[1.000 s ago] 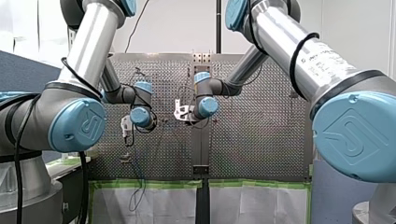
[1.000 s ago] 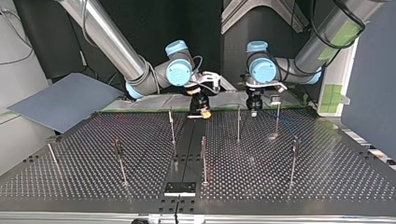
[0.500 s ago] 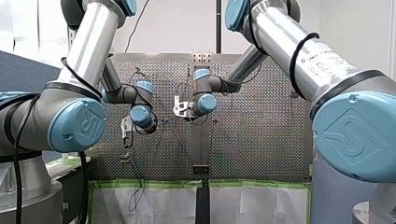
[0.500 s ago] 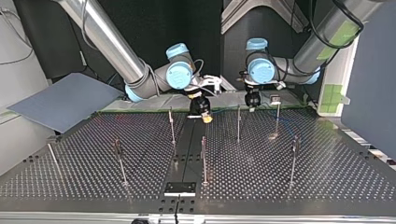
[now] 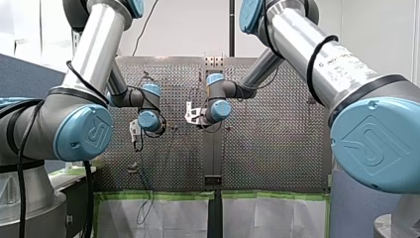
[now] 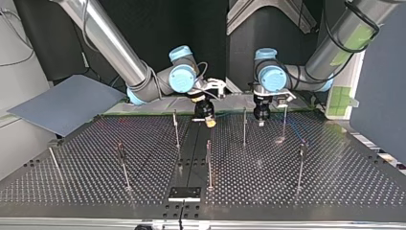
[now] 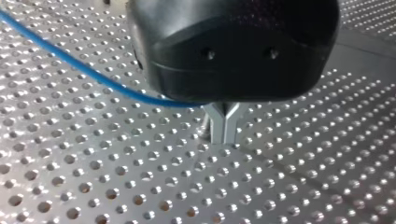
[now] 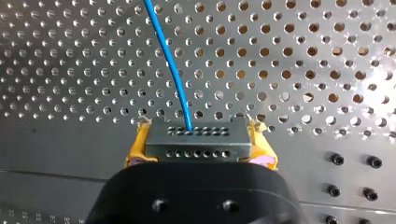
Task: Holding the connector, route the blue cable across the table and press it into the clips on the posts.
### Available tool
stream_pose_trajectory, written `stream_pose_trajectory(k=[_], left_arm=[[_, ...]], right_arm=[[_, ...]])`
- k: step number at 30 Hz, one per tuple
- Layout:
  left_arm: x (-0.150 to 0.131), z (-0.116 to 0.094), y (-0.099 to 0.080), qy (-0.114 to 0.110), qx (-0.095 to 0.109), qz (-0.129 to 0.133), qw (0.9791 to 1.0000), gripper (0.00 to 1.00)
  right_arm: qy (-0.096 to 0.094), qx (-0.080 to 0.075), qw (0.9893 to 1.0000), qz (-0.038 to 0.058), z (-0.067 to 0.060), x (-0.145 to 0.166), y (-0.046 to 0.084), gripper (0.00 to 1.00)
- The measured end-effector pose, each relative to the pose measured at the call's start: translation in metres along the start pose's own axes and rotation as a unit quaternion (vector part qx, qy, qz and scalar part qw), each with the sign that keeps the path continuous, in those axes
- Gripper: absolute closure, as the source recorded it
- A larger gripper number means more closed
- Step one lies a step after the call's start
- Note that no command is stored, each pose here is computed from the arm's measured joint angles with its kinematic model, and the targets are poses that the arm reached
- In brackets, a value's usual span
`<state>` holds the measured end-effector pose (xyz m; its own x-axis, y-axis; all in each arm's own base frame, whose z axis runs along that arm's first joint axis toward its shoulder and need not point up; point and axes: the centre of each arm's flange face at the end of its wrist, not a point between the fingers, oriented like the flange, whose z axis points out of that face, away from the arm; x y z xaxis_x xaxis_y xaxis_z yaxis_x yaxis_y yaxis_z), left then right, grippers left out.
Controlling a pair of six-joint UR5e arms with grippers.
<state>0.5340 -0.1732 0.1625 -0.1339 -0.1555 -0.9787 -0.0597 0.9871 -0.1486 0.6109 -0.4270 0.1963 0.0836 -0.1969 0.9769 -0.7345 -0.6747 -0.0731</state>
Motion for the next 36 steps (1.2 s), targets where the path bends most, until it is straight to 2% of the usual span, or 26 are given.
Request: stream_pose_trajectory(k=[9, 18, 19, 20, 21, 23, 24, 25, 26, 27, 29, 30, 31, 36], left_arm=[[-0.01, 0.015, 0.009, -0.012, -0.004, -0.002, 0.9999, 1.0], [-0.022, 0.027, 0.017, -0.023, -0.005, -0.002, 0.9997, 1.0], [-0.023, 0.027, 0.017, -0.024, -0.005, -0.002, 0.9997, 0.97], [-0.023, 0.028, 0.018, -0.024, -0.005, -0.001, 0.9997, 0.88], [-0.023, 0.028, 0.018, -0.024, -0.005, 0.0, 0.9997, 0.88], [-0.023, 0.028, 0.018, -0.024, -0.005, 0.003, 0.9997, 0.67], [-0.023, 0.028, 0.018, -0.023, -0.005, 0.004, 0.9997, 0.67], [-0.023, 0.027, 0.018, -0.022, -0.006, 0.004, 0.9997, 0.53], [-0.022, 0.026, 0.017, -0.02, -0.006, 0.005, 0.9998, 0.45], [-0.022, 0.026, 0.017, -0.018, -0.006, 0.006, 0.9998, 0.45], [-0.02, 0.024, 0.015, -0.013, -0.007, 0.009, 0.9999, 0.11], [-0.02, 0.024, 0.015, -0.01, -0.008, 0.011, 0.9999, 0.11], [-0.019, 0.023, 0.015, -0.008, -0.009, 0.013, 0.9998, 0.0], [-0.016, 0.018, 0.016, 0.01, -0.023, 0.033, 0.9991, 0.0]], right_arm=[[0.001, -0.009, 1.0, 0.0027, 0.003, 0.002, 0.014, 1.0], [0.002, -0.014, 0.9999, 0.0039, 0.004, 0.004, 0.022, 1.0], [0.003, -0.015, 0.9999, 0.004, 0.005, 0.004, 0.023, 1.0], [0.003, -0.015, 0.9999, 0.0041, 0.005, 0.004, 0.024, 1.0], [0.003, -0.016, 0.9999, 0.0043, 0.005, 0.005, 0.025, 1.0], [0.004, -0.018, 0.9998, 0.0047, 0.006, 0.006, 0.028, 1.0], [0.004, -0.019, 0.9998, 0.0049, 0.006, 0.006, 0.029, 1.0], [0.005, -0.02, 0.9998, 0.0053, 0.006, 0.007, 0.03, 1.0], [0.005, -0.021, 0.9998, 0.0056, 0.007, 0.007, 0.032, 1.0], [0.005, -0.022, 0.9997, 0.0059, 0.007, 0.008, 0.033, 1.0], [0.005, -0.024, 0.9997, 0.0065, 0.007, 0.008, 0.036, 1.0], [0.005, -0.024, 0.9997, 0.0066, 0.008, 0.008, 0.037, 1.0], [0.005, -0.025, 0.9996, 0.0068, 0.008, 0.008, 0.038, 1.0], [0.005, -0.03, 0.9995, 0.0078, 0.008, 0.01, 0.045, 1.0]])
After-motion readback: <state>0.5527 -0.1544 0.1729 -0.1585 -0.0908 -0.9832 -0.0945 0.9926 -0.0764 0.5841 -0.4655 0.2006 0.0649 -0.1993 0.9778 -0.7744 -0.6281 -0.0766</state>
